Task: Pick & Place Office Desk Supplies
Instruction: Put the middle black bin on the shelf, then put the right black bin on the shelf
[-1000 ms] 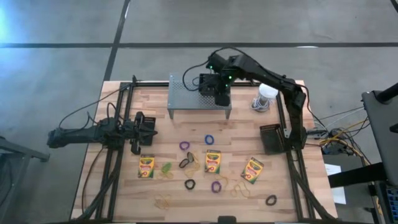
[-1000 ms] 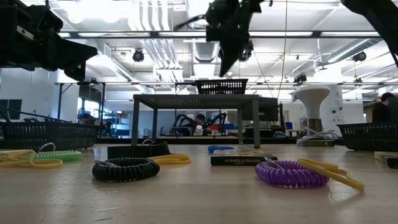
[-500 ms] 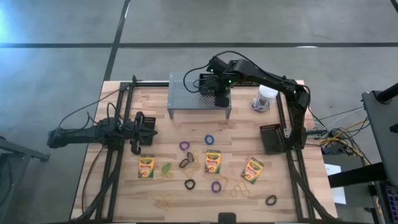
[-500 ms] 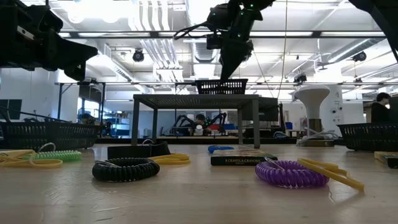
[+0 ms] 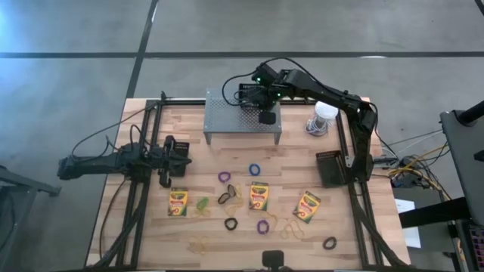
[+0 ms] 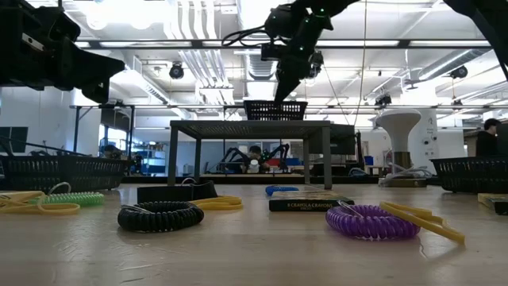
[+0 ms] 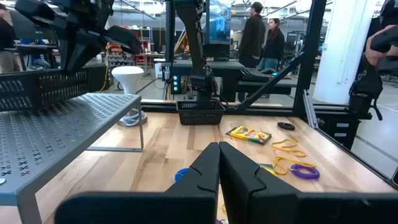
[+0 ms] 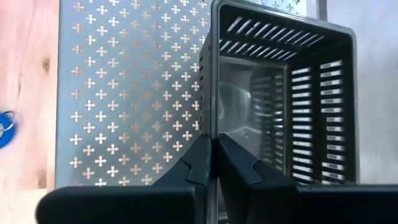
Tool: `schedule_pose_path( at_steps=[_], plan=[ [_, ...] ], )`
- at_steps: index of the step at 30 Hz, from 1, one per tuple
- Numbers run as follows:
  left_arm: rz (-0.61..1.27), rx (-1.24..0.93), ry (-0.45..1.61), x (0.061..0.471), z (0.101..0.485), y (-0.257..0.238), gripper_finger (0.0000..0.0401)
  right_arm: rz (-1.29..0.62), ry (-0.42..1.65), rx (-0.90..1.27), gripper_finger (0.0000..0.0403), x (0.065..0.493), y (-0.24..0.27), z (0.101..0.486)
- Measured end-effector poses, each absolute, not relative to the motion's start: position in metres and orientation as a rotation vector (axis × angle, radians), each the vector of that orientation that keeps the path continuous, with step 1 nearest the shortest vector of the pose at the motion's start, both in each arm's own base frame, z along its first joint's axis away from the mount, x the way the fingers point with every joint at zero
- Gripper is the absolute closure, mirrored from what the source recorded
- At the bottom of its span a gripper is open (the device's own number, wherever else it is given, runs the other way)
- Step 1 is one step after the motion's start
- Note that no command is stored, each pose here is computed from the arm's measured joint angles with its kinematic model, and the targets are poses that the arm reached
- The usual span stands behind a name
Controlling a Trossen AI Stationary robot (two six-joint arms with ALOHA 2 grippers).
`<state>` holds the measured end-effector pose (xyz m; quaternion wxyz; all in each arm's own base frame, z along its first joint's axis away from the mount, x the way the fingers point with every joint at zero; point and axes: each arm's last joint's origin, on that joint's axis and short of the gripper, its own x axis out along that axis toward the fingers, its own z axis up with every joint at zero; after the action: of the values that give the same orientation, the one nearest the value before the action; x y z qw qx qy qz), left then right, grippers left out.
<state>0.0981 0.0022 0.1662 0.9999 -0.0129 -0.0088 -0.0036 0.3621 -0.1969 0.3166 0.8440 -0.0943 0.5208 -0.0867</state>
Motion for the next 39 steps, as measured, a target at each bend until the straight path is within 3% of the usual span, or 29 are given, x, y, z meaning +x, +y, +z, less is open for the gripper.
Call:
schedule_pose_path(
  at_steps=[11, 29, 39],
  plan=[
    [-0.007, -0.026, -0.018, 0.098, 0.166, 0.002, 0.0385, -0.178, 1.102, -0.208, 0.0379, 0.361, -0.199, 0.316],
    [-0.007, -0.029, -0.018, 0.098, 0.166, 0.002, 0.0385, -0.277, 1.053, -0.181, 0.0255, 0.367, -0.199, 0.319],
    [-0.007, -0.029, -0.017, 0.098, 0.166, 0.002, 0.0385, -0.287, 1.0, -0.105, 0.0252, 0.351, -0.157, 0.357]
  ],
)
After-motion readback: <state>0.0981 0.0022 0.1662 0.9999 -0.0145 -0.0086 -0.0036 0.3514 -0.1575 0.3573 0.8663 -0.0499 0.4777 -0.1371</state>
